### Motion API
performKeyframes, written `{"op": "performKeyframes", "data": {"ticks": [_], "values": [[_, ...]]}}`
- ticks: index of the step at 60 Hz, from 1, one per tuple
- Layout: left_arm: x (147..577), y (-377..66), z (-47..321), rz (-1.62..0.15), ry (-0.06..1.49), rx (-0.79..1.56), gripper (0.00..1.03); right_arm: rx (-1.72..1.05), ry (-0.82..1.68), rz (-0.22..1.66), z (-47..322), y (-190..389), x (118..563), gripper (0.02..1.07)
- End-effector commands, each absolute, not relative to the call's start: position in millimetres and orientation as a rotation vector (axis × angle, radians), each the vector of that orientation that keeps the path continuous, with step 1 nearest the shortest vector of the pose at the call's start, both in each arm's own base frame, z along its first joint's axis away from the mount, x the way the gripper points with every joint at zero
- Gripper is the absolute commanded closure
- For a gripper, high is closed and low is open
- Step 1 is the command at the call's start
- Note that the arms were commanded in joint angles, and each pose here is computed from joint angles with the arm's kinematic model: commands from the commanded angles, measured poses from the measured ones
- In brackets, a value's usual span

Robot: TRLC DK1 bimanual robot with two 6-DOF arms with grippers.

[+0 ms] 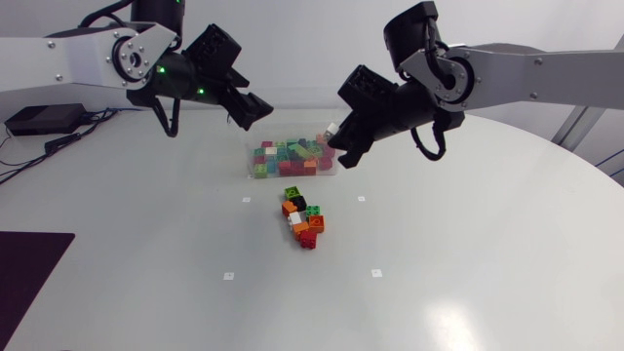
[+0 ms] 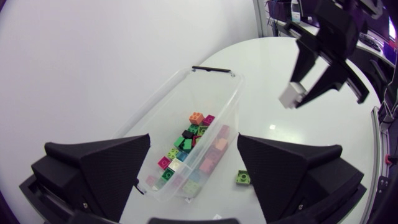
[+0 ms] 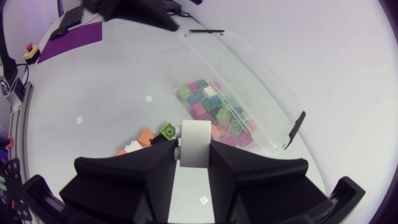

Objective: Place the duplo bricks in the container

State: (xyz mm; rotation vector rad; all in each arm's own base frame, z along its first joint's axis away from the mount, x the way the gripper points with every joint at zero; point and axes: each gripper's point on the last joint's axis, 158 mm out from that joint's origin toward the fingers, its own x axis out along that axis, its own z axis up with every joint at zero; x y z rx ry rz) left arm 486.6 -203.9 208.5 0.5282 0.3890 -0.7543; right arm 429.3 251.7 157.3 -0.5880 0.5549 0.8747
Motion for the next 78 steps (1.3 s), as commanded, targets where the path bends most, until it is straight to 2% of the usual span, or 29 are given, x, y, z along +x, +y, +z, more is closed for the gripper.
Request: {"op": "performKeyframes", "data": {"ticks": [1, 15, 39, 61, 72, 75, 78], "values": [[464, -206, 203, -0.789, 0.386, 0.568, 0.05, -0.544, 0.557, 0.839, 159, 250, 448, 0.91], [435, -204, 172, -0.838, 0.431, 0.628, 0.06, -0.497, 0.515, 0.797, 178, 258, 479, 0.91], [423, -213, 83, -0.924, 0.575, 0.658, 0.06, -0.468, 0.472, 0.749, 182, 284, 521, 0.91], [422, -215, 47, -0.944, 0.618, 0.672, 0.05, -0.464, 0.466, 0.720, 177, 294, 554, 0.91], [421, -216, 35, -0.948, 0.637, 0.678, 0.05, -0.468, 0.480, 0.696, 163, 293, 572, 0.90], [420, -218, 32, -0.949, 0.643, 0.686, 0.05, -0.466, 0.481, 0.686, 162, 292, 576, 0.81], [417, -221, 29, -0.956, 0.648, 0.689, 0.05, -0.460, 0.476, 0.675, 165, 290, 579, 0.53]]}}
